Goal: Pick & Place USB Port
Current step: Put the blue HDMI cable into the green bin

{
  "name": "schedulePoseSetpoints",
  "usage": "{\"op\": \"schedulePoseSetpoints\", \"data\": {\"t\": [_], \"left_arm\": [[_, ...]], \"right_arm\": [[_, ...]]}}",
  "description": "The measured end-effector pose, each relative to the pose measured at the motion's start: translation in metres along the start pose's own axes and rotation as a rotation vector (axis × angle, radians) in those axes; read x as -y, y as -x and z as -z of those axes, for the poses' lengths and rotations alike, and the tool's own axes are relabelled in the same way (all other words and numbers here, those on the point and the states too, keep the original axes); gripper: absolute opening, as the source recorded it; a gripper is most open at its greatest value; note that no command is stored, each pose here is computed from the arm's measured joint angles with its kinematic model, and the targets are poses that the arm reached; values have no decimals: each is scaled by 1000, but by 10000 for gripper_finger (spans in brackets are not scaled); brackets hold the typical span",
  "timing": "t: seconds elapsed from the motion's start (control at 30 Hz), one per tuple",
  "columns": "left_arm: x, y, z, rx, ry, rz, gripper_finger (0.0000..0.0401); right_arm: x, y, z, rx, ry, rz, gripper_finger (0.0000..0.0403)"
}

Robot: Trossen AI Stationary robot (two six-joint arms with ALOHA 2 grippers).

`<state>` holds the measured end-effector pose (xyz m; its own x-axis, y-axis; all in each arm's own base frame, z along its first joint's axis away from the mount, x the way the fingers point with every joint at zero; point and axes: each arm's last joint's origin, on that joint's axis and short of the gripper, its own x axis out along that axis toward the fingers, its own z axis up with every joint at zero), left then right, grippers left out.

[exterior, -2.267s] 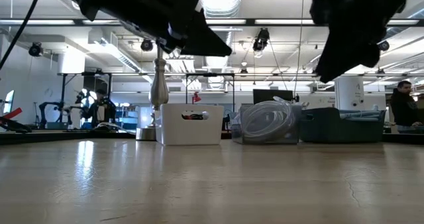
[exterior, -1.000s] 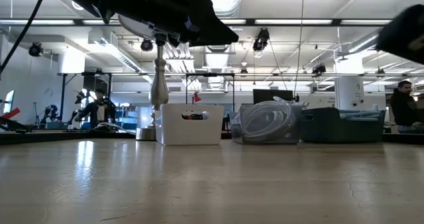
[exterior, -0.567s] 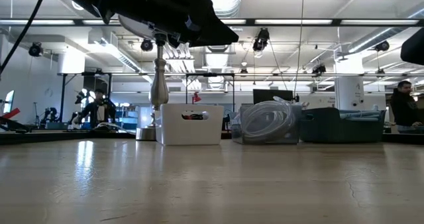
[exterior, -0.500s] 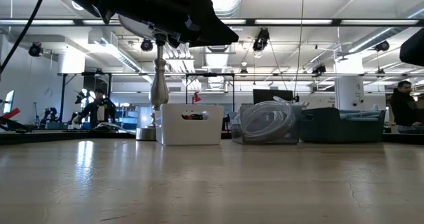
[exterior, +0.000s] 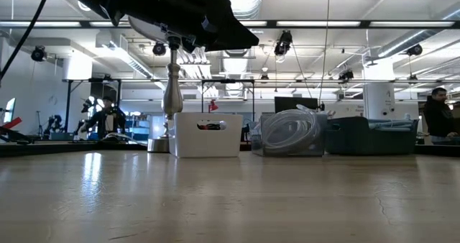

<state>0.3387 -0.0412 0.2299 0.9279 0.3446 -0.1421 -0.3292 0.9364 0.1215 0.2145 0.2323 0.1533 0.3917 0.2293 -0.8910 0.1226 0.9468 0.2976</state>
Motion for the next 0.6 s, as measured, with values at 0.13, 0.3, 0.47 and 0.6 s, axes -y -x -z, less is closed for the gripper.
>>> {"op": "schedulePoseSetpoints", "data": {"t": [0.13,0.3,0.47,0.6], "left_arm": [[0,0,0,0,1,0,140],[0,0,0,0,1,0,140],[0,0,0,0,1,0,140],[0,0,0,0,1,0,140]], "right_arm": [[3,-1,3,16,5,24,117],[3,-2,2,34,2,37,116],[4,-2,2,51,11,50,121],[4,-2,2,53,51,56,119]]}}
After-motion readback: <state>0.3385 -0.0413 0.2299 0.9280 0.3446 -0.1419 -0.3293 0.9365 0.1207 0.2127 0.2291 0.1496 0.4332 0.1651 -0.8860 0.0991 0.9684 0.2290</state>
